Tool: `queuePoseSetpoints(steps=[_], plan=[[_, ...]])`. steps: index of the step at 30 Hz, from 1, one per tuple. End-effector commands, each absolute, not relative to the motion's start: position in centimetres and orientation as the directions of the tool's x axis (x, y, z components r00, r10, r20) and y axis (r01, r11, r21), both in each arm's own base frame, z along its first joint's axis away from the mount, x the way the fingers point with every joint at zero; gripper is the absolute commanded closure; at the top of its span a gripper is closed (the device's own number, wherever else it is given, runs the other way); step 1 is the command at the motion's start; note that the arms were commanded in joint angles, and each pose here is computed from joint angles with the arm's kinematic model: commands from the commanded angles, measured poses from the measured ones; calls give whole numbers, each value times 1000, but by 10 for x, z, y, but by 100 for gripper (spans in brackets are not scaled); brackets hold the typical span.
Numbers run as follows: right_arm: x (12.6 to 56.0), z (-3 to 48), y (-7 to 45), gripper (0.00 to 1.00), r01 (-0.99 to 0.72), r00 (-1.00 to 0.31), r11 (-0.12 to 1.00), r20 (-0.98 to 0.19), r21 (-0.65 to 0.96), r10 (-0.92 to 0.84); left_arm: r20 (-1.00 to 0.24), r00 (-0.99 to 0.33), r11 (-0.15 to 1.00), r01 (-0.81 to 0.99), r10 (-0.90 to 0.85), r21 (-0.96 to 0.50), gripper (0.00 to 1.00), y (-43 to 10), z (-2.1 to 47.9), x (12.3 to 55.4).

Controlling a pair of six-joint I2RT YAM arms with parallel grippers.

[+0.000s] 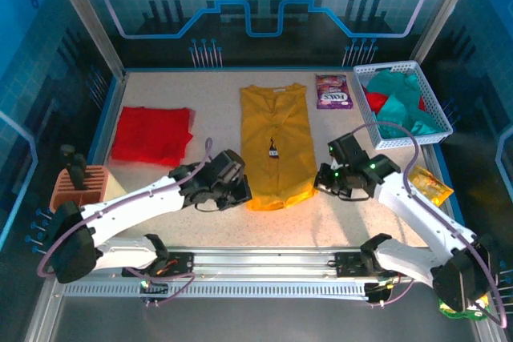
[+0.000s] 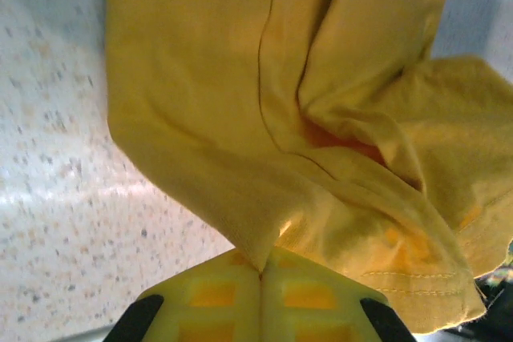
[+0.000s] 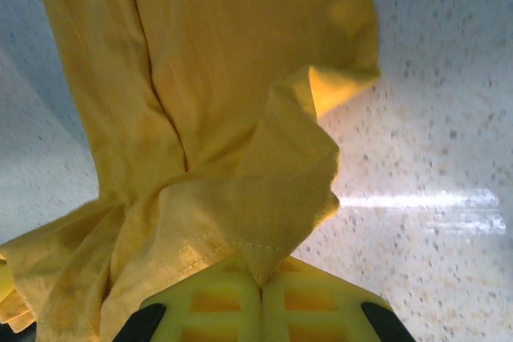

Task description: Fold and stack the t-shirts

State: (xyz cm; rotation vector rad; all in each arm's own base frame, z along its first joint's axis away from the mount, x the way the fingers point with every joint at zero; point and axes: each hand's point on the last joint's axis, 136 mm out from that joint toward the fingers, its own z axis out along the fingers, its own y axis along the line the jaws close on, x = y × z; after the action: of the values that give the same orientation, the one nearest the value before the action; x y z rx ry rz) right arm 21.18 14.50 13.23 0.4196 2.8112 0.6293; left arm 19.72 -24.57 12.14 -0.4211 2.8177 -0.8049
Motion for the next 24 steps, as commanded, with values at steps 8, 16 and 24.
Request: queuePoseSetpoints(steps=[8, 16, 24], plan=[[300, 161, 158, 100, 123, -921, 845, -256, 521, 292, -188, -947, 829, -119, -260, -546, 100, -244, 147, 279], [352, 152, 165, 100, 138, -927, 823, -222, 551, 303, -175, -947, 809, -125, -271, -574, 100, -243, 133, 335], [380, 131, 167, 100, 161, -938, 826, -177, 541, 298, -165, -946, 785, -127, -280, -607, 100, -237, 118, 377]])
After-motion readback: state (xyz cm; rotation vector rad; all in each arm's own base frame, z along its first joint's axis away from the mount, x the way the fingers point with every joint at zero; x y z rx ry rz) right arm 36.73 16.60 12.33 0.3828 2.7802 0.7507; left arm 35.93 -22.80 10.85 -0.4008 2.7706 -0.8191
